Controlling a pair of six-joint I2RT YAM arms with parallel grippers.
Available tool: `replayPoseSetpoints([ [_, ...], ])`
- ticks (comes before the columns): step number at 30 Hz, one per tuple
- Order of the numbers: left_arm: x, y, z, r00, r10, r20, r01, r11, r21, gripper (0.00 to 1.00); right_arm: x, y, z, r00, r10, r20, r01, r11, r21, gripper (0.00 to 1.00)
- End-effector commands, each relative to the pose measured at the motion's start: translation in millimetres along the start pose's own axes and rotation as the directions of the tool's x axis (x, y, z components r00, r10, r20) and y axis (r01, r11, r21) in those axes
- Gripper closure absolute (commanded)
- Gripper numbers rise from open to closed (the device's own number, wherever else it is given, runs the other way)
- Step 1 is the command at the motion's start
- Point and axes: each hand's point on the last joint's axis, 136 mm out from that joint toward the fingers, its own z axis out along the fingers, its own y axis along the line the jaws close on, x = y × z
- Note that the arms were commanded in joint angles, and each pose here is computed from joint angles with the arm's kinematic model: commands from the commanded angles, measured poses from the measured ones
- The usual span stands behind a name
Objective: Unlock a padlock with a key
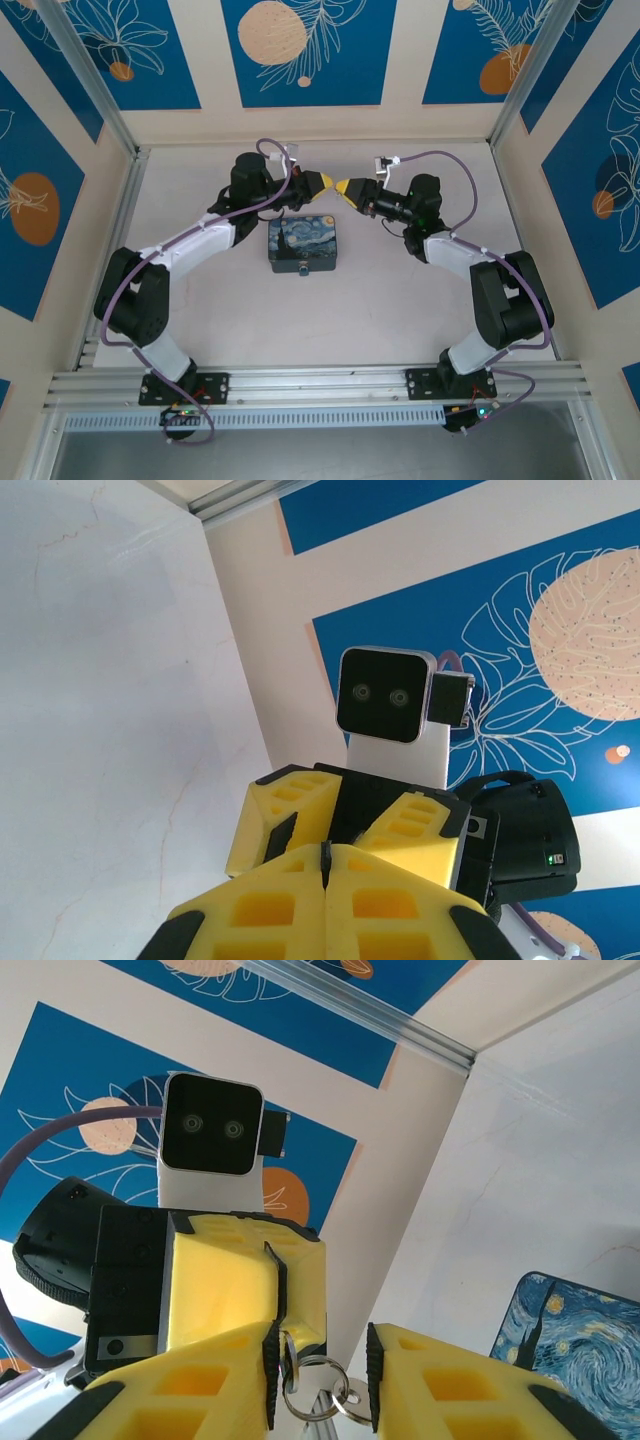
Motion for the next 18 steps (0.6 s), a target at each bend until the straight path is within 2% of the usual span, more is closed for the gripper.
replayPoseSetpoints([
  [1, -7.5, 0.7, 0.2, 1.0, 0.01, 0.023, -0.01, 1.0, 0.011, 1.0, -3.7, 9.9, 5.3, 1.0, -0.025, -0.004, 0.024, 0.999, -0.03, 0.71],
  [9, -9.2, -0.4, 1.3, 1.0, 0.009, 0.025, -0.01, 1.0, 0.01, 1.0, -3.7, 13.6, 8.2, 1.0, -0.026, -0.016, 0.025, 0.999, -0.039, 0.81],
  [18, -10.0, 1.7, 1.5, 1.0, 0.006, 0.03, -0.006, 1.0, 0.003, 1.0, 1.5, 13.8, 11.2, 0.999, -0.024, -0.034, 0.022, 0.999, -0.043, 0.8],
])
